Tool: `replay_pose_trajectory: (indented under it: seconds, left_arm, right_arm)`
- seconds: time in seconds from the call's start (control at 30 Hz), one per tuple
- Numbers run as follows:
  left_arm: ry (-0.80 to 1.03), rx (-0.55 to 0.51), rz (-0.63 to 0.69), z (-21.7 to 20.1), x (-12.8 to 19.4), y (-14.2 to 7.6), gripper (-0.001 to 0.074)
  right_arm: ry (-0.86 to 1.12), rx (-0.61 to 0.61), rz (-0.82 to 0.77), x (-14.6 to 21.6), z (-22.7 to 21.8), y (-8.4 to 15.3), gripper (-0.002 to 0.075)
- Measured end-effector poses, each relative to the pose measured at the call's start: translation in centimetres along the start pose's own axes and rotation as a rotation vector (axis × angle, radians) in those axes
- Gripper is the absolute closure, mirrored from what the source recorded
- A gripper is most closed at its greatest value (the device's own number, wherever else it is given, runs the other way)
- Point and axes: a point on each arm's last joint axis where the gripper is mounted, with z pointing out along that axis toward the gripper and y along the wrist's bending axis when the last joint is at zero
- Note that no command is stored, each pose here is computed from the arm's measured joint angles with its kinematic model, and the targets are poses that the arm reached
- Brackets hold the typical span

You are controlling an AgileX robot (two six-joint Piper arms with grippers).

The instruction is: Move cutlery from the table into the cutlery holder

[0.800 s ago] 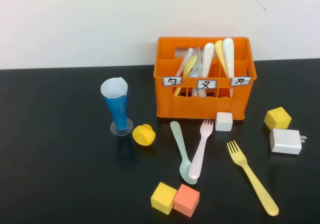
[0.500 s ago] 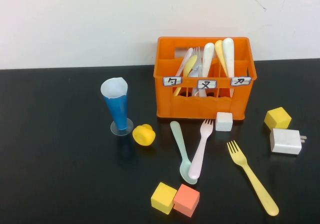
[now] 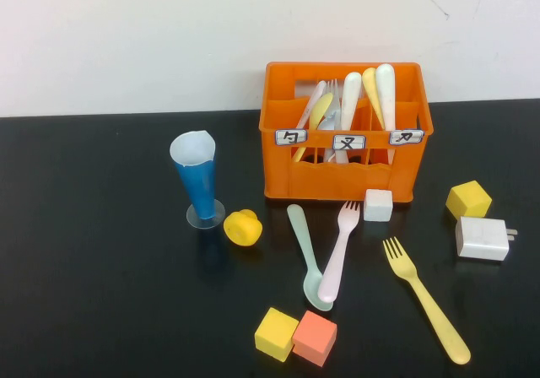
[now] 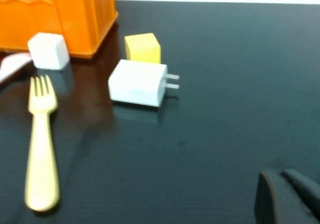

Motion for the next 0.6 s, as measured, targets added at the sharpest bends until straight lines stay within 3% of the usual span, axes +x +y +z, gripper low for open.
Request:
replay_pose_trajectory:
  seconds: [0.13,0.2,0.3,0.47,0.6]
  left_arm:
    - [0.000,0.000,0.000,0.0,0.0,0.0,0.0736]
    - [0.000,0.000,0.000,0.0,0.0,0.0,0.0736]
    - [0.000,0.000,0.000,0.0,0.0,0.0,0.0736]
    - [0.000,0.000,0.000,0.0,0.0,0.0,0.0736]
    - [0.000,0.000,0.000,0.0,0.0,0.0,0.0736]
  right_arm:
    - [-0.012,-0.087,0.225,-0.2,0.0,0.8,0.0729]
    - [0.001,-0.182,0.506,-0.3,-0.1,1.6,0.0729]
    - [0.014,-0.292,0.789,-0.8,-0.3,2.4,0.0729]
    - [-0.006,-0.319,0.882,-1.2,-0.4,2.5,0.0729]
    - [-0.038,-0.300,0.787,-1.2,-0.3,2.3,0.0729]
